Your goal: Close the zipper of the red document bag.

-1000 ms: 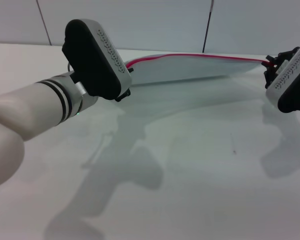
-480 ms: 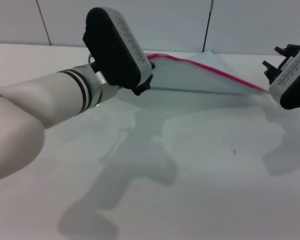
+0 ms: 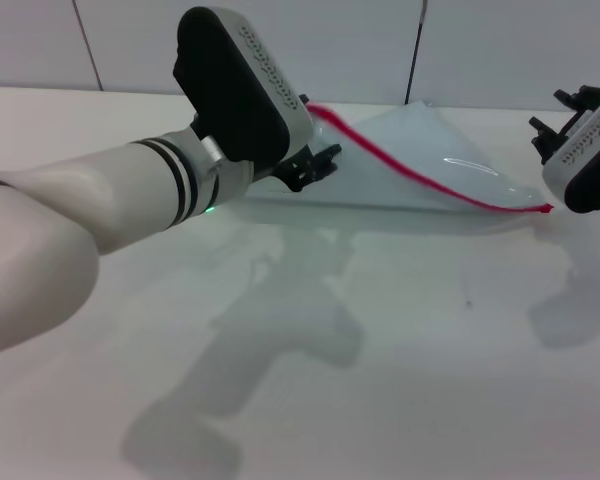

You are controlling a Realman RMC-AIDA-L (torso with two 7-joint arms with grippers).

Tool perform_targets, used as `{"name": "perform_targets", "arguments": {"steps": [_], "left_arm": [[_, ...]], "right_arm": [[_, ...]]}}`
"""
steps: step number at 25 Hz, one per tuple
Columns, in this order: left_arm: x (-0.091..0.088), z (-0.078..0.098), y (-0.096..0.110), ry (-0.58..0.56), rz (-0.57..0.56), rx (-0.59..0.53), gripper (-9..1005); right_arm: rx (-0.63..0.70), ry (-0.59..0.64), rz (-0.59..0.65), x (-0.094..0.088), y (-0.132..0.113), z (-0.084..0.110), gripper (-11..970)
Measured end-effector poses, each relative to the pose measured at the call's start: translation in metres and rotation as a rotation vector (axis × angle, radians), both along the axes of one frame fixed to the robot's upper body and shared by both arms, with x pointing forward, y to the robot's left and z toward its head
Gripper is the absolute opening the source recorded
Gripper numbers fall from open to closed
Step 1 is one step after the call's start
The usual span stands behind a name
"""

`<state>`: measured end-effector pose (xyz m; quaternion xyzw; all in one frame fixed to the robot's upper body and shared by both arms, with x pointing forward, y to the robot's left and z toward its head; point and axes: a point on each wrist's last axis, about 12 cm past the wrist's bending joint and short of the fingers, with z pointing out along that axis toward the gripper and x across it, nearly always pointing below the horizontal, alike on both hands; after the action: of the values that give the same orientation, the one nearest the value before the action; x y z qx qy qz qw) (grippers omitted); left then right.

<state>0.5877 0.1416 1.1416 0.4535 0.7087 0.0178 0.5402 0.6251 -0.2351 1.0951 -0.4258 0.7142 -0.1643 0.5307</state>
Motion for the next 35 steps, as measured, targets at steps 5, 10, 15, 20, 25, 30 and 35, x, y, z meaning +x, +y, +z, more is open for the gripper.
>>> {"name": "perform_targets", "arguments": {"steps": [5,10,15,20,25,30,35], "left_arm": [[-0.001,0.008,0.001,-0.004,0.013,-0.054,620],[0.002,0.015,0.014,-0.049,0.071,-0.151,792],[0.001,0.009,0.036,-0.135,0.169,-0.267,858],[0.002,-0.006,0.058,-0.232,0.275,-0.358,853],[0.000,-0.025,0.079,-0.317,0.388,-0.465,849],[-0.007,-0.039,0.088,-0.408,0.401,-0.507,846],[-0.010,-0.051,0.096,-0.408,0.426,-0.532,843]], "right_arm": [[0.034,-0.043,-0.045,0.002,-0.003,0.005,375],[0.127,-0.092,-0.115,0.001,-0.001,0.009,375],[0.250,-0.143,-0.184,-0.005,0.013,0.008,373],[0.430,-0.206,-0.232,-0.019,0.028,-0.001,369],[0.586,-0.241,-0.268,-0.029,0.030,-0.016,367],[0.719,-0.283,-0.296,-0.042,0.016,-0.031,367],[0.773,-0.300,-0.295,-0.055,0.004,-0.044,367]]}}
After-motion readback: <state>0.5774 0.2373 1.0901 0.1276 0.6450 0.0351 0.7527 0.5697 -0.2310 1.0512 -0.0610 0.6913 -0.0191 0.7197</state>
